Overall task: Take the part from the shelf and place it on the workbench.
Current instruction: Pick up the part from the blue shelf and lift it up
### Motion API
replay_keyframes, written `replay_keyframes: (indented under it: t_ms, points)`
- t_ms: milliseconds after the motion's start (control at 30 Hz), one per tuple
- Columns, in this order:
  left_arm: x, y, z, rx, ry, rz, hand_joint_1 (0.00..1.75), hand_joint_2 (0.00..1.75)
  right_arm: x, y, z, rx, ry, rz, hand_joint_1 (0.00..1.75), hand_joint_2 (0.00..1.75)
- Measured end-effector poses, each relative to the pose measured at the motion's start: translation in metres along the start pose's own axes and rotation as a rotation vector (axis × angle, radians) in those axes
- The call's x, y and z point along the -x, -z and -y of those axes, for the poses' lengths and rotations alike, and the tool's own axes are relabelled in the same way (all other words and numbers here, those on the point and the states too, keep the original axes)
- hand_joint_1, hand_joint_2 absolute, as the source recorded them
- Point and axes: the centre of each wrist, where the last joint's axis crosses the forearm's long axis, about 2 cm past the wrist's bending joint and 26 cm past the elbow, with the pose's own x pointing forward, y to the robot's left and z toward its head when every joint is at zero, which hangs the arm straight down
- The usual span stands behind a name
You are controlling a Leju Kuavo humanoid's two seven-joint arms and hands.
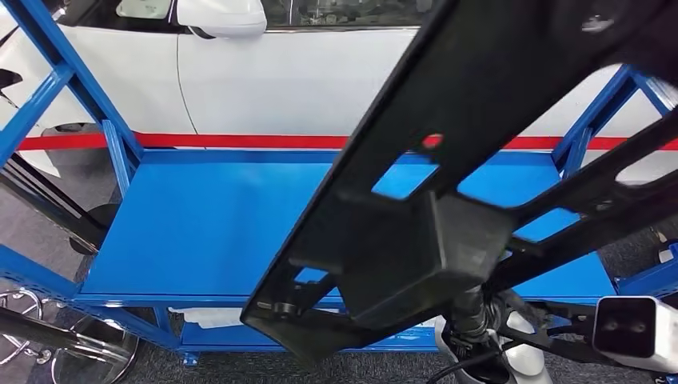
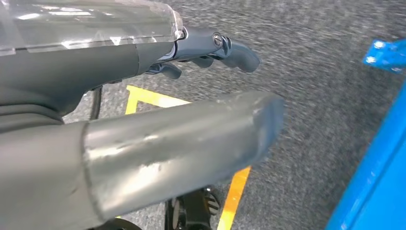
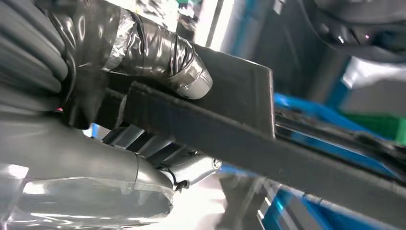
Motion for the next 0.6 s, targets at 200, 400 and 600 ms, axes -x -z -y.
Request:
replay_keyframes:
  t_ms: [200,400,600]
  points:
    - [0.001,0.000,0.003,-0.004,-0.012,-0.028,0.00,0.00,-0.001,-0.022,-0.001,-0.042,-0.018,-0.080,1.75,1.75]
    - [0.002,-0.001,0.005,-0.004,-0.022,-0.032,0.00,0.00,-0.001,-0.028,0.000,-0.041,-0.020,-0.105,1.75,1.75]
    - [0.004,-0.001,0.004,-0.047,-0.008,-0.120,0.00,0.00,-0.001,-0.032,-0.001,-0.066,-0.043,-0.107,1.75,1.75]
